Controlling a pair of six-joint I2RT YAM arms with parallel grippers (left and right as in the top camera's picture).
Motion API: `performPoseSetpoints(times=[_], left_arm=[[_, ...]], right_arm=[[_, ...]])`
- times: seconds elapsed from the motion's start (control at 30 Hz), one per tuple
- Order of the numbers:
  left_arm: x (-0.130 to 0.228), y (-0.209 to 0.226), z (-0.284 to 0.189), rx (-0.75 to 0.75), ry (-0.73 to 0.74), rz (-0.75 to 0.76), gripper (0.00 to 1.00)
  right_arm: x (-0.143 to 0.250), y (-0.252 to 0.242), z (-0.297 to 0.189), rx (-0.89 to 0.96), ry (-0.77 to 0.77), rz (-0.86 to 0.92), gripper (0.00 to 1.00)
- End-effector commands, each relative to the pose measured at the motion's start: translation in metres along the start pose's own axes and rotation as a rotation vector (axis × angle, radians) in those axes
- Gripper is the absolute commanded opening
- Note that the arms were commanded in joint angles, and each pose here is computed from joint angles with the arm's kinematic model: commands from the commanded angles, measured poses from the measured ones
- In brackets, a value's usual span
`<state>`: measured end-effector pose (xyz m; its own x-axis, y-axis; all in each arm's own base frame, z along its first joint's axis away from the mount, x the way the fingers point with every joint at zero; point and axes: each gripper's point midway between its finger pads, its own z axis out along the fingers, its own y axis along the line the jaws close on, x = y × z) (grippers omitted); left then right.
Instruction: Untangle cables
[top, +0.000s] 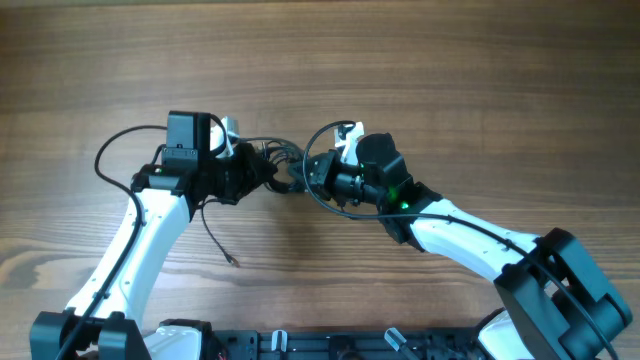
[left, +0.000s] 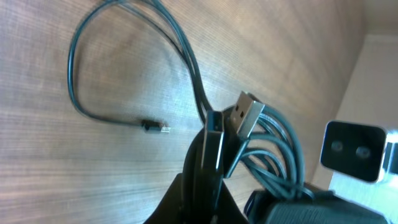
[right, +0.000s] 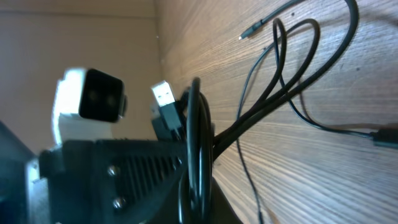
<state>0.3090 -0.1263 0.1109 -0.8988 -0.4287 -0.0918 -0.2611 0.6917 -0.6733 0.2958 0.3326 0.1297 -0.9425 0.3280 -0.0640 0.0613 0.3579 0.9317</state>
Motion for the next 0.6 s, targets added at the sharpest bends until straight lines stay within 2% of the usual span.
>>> performPoseSetpoints(times=[0.0, 0.03, 0.13, 0.2, 0.3, 0.43, 0.57], left_arm=[[-0.016, 0.018, 0.001, -0.101, -0.081, 0.112, 0.04], [-0.015, 0.019, 0.0, -0.11, -0.073, 0.178, 0.04], [-0.012, 0.019, -0.003, -0.117, -0.062, 0.324, 0.04], [-0.012, 0.012, -0.01, -0.107, -0.083, 0.417, 0.04], [-0.014, 0.005, -0.02, -0.103, -0.116, 0.527, 0.04], [-0.011, 0.0, -0.02, -0.097, -0.113, 0.563, 0.04], [0.002, -0.009, -0.012, -0.095, -0.085, 0.613, 0.04]], right_arm=[[0.005, -0.007, -0.002, 0.016, 0.047, -0.246, 0.43], [0.001, -0.015, -0.006, 0.043, 0.044, -0.277, 0.55], [-0.011, -0.031, -0.021, 0.11, 0.042, -0.333, 0.6], [-0.016, -0.033, -0.033, 0.129, 0.043, -0.378, 0.61], [-0.014, -0.01, -0.044, 0.075, 0.04, -0.514, 0.57], [-0.018, 0.007, -0.054, 0.061, -0.007, -0.577, 0.51], [-0.001, 0.004, -0.044, 0.098, 0.015, -0.636, 0.49]])
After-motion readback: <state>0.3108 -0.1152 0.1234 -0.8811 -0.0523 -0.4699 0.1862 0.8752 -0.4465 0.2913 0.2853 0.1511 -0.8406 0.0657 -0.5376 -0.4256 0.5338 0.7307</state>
